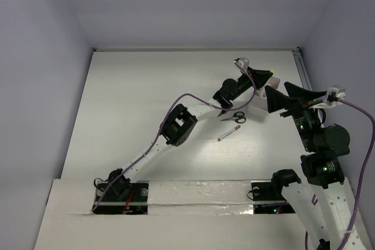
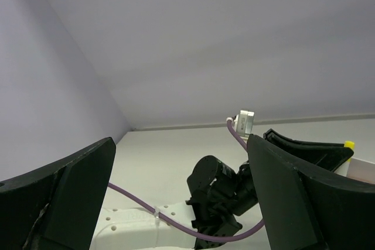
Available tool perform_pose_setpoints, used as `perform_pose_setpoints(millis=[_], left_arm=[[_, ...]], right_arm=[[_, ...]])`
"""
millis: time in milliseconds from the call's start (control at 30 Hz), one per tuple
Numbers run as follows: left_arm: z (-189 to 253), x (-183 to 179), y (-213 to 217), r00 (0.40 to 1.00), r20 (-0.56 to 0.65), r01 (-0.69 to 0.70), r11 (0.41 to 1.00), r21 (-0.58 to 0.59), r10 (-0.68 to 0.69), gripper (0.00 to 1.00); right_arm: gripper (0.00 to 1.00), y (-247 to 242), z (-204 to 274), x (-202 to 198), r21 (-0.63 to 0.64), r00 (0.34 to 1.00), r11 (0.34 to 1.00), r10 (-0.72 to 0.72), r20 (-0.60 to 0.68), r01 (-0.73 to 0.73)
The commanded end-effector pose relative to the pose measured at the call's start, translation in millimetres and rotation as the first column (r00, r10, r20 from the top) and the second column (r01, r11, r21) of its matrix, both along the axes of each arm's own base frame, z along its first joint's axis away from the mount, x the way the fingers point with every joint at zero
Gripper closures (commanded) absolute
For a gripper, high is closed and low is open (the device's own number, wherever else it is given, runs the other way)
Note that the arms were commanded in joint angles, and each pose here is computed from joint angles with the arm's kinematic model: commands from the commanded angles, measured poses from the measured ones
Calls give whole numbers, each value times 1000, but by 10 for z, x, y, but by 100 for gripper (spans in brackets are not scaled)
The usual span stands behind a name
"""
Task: Sort the stationery into containers
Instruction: Place the pen in the storage box.
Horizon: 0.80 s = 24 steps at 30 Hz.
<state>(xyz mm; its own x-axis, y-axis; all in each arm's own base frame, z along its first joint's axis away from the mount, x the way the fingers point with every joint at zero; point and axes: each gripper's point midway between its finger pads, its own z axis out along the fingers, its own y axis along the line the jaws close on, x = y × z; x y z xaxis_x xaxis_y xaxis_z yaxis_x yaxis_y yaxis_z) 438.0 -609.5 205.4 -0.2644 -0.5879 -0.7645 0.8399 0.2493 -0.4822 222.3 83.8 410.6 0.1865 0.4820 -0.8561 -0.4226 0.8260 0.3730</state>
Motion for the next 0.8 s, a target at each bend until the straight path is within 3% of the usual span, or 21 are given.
perform_pose_setpoints(millis=[0, 433, 667, 700, 767], left_arm=[[471, -43, 139, 997, 69, 28, 992, -121, -20, 86], [468, -71, 169, 998, 67, 28, 993, -116, -21, 71], [828, -204, 359, 989, 147, 26, 995, -99, -11, 58], [1144, -295, 443, 979, 205, 24, 994, -106, -2, 57], [1012, -344, 531, 979, 201, -9, 1000, -29, 15, 53]], right_arm=[[0, -30, 194, -79, 3, 997, 1000, -8, 81, 8], [0, -44, 183, -73, 2, 997, 1000, -17, 77, 17], [0, -40, 146, -36, -3, 998, 1000, -19, 59, 19], [0, -39, 142, -32, -3, 998, 1000, -18, 56, 18], [0, -46, 128, -13, -5, 999, 1000, -24, 41, 24]])
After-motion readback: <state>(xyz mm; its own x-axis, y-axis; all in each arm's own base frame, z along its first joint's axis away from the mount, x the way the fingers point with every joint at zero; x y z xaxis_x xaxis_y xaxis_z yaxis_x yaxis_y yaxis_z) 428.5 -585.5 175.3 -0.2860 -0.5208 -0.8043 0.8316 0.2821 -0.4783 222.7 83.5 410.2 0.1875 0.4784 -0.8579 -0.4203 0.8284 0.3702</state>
